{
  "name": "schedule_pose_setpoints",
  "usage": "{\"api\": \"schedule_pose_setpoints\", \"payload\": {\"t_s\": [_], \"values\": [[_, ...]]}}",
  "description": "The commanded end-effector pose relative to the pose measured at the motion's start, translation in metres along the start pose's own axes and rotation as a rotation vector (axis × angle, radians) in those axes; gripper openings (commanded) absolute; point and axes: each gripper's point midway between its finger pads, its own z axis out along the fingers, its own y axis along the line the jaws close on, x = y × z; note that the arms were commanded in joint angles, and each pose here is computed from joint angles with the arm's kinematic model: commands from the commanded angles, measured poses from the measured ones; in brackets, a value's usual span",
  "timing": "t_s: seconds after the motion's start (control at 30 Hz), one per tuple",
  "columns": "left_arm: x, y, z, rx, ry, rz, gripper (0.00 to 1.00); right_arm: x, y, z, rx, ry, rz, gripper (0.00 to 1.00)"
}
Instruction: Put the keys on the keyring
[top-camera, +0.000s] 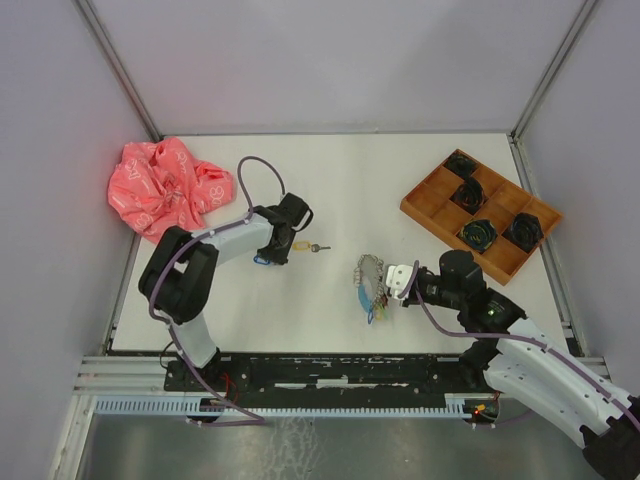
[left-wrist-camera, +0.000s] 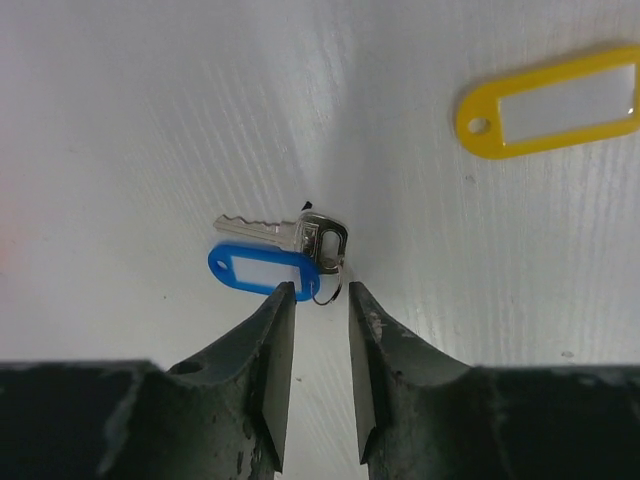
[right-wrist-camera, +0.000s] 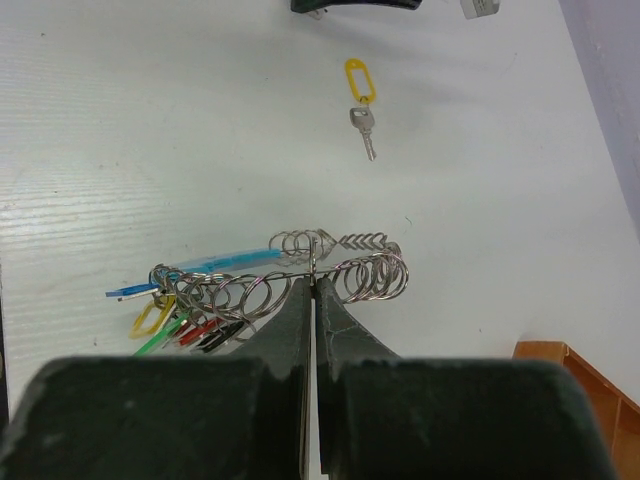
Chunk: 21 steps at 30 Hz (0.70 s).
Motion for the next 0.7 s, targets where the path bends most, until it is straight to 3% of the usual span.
{"api": "schedule_pose_setpoints", "payload": {"t_s": [0.0, 0.13, 0.17, 0.33, 0.47, 0.57, 0.67], "values": [[-0.014, 0.007, 0.000, -0.041, -0.013, 0.042, 0.34, -0.020, -0.008, 0.000, 0.026, -0.076, -0.030, 0.01], [-0.016, 0.004, 0.001, -0.032, -0.002, 0.045, 0.06, -0.021, -0.007, 0.000, 0.024, -0.079, -0.031, 0.01], [-0.014, 0.004, -0.002, -0.029, 0.006, 0.044, 0.03, -0.021, -0.007, 0.000, 0.025, -0.080, -0.032, 0.01], [-0.014, -0.005, -0.039, 0.012, -0.013, 0.007, 0.03, -0.025, -0.007, -0.002, 0.026, -0.091, -0.039, 0.01], [-0.002, -0.041, -0.070, 0.186, -0.002, -0.026, 0.03, -0.029, -0.007, -0.003, 0.027, -0.103, -0.053, 0.01], [0.025, -0.070, -0.083, 0.272, 0.059, -0.008, 0.03, -0.031, -0.008, -0.004, 0.029, -0.108, -0.058, 0.01], [0.056, -0.068, -0.079, 0.225, 0.145, -0.022, 0.03, -0.032, -0.006, -0.004, 0.021, -0.111, -0.062, 0.01]]}}
